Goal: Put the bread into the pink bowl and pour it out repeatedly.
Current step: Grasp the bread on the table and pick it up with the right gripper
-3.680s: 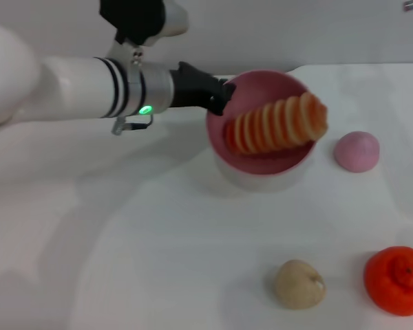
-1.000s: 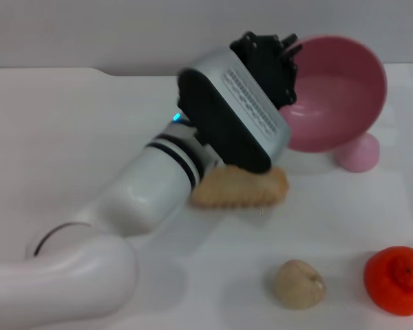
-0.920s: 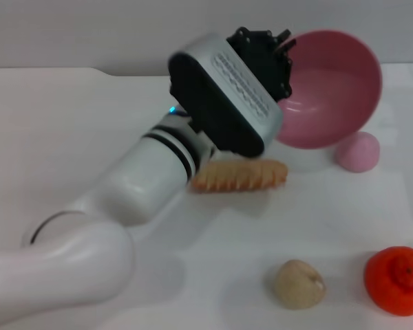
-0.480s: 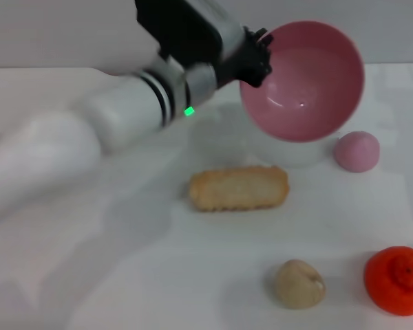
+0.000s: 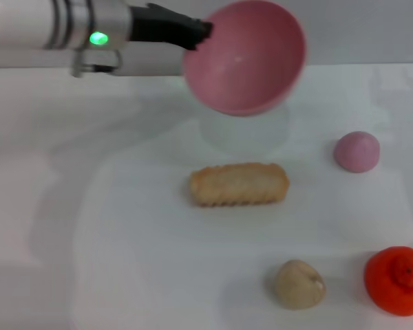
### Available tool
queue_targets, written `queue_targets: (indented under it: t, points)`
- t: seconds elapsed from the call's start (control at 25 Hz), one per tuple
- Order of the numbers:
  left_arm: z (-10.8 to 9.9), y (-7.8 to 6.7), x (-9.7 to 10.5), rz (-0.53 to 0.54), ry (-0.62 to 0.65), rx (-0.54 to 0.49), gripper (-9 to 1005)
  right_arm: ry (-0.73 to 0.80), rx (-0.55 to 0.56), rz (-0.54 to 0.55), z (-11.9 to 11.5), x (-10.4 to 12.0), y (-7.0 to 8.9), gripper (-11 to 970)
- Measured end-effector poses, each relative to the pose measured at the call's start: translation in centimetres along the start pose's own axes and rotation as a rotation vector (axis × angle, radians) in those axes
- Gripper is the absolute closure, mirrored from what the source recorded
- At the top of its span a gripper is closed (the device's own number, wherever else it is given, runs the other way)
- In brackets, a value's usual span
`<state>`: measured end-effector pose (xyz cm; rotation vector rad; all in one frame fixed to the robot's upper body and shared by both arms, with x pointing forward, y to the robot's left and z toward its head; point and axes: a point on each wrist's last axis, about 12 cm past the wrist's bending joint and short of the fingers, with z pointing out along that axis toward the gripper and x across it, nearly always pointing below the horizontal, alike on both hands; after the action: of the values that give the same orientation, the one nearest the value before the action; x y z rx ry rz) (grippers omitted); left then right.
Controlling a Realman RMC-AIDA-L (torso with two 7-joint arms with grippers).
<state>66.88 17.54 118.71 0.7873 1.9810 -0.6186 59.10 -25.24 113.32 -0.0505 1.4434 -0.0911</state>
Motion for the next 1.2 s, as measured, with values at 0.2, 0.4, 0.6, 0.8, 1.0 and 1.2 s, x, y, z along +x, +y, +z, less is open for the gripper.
queue_targets:
  t: [0.2, 0.4, 0.6, 0.8, 1.0, 1.2]
  points:
    - [-3.4, 2.6, 0.6, -0.083, 0.017, 0.006, 848, 0.215, -0.094, 0.056, 2.0, 1.0, -0.2, 417]
    - [-5.3, 3.9, 2.5, -0.161, 0.05, -0.011, 848, 0.432, -0.246, 0.059, 4.3, 0.9, 0.6, 416]
    - [-6.3, 4.3, 4.7, -0.198, 0.081, -0.021, 847, 0.602, -0.447, 0.018, 5.3, -0.3, 2.9, 415]
    - [-7.3, 4.9, 5.6, -0.183, 0.111, -0.036, 847, 0.715, -0.647, -0.019, 5.7, -2.8, 5.4, 415]
    - [-8.1, 5.2, 6.3, -0.147, 0.15, -0.055, 846, 0.866, -0.86, -0.089, 5.3, -5.0, 8.5, 416]
    - [-8.1, 4.9, 6.9, -0.129, 0.176, -0.038, 846, 0.922, -0.933, -0.161, 4.7, -5.4, 10.3, 416]
